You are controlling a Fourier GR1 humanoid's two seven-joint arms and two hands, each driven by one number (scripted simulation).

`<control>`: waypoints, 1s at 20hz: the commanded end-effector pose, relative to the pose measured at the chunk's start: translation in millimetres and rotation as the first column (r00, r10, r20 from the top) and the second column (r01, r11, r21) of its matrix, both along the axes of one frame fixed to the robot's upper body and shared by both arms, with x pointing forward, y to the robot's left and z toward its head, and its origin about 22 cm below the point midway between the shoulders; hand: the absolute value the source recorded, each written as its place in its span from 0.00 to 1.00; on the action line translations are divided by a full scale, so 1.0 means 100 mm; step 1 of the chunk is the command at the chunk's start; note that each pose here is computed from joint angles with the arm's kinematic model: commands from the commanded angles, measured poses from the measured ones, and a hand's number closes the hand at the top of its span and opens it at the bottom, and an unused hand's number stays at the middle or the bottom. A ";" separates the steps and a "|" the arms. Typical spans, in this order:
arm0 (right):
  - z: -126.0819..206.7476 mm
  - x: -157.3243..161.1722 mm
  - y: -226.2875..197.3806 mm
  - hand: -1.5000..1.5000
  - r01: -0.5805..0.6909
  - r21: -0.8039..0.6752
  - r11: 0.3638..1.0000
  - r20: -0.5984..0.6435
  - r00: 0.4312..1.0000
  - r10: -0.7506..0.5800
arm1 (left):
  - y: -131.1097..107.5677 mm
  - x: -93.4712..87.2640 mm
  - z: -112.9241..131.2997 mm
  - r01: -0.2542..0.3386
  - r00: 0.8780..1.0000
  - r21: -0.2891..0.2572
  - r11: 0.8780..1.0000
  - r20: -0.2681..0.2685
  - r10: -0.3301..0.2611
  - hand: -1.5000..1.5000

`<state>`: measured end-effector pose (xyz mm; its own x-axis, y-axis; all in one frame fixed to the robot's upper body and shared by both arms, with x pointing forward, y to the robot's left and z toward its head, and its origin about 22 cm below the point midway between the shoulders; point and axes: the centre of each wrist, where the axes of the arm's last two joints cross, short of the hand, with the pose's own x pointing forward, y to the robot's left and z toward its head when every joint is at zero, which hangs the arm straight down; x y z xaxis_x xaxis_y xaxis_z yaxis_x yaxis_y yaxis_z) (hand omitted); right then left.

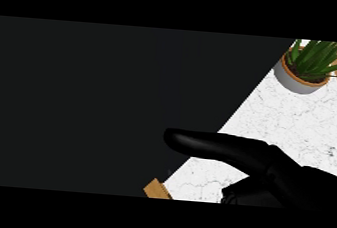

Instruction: Pick up the wine, place it into the cabinet and close the cabinet

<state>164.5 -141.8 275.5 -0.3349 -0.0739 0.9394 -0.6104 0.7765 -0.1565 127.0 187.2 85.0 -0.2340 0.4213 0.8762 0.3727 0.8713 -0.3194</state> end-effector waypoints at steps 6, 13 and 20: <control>-0.03 -0.16 0.68 1.00 -0.187 -0.111 0.976 -0.021 0.982 0.185 | 0.86 0.02 0.04 -0.065 0.997 -0.001 0.998 0.038 0.065 1.00; -0.05 0.24 1.30 1.00 -0.064 -0.129 0.990 0.034 0.997 0.069 | 1.38 0.12 0.30 0.013 0.998 0.005 1.000 0.066 -0.013 1.00; 0.06 0.80 1.73 1.00 0.088 -0.134 0.987 0.082 0.994 -0.078 | 1.66 0.09 0.32 0.041 0.998 0.016 0.999 0.054 -0.041 1.00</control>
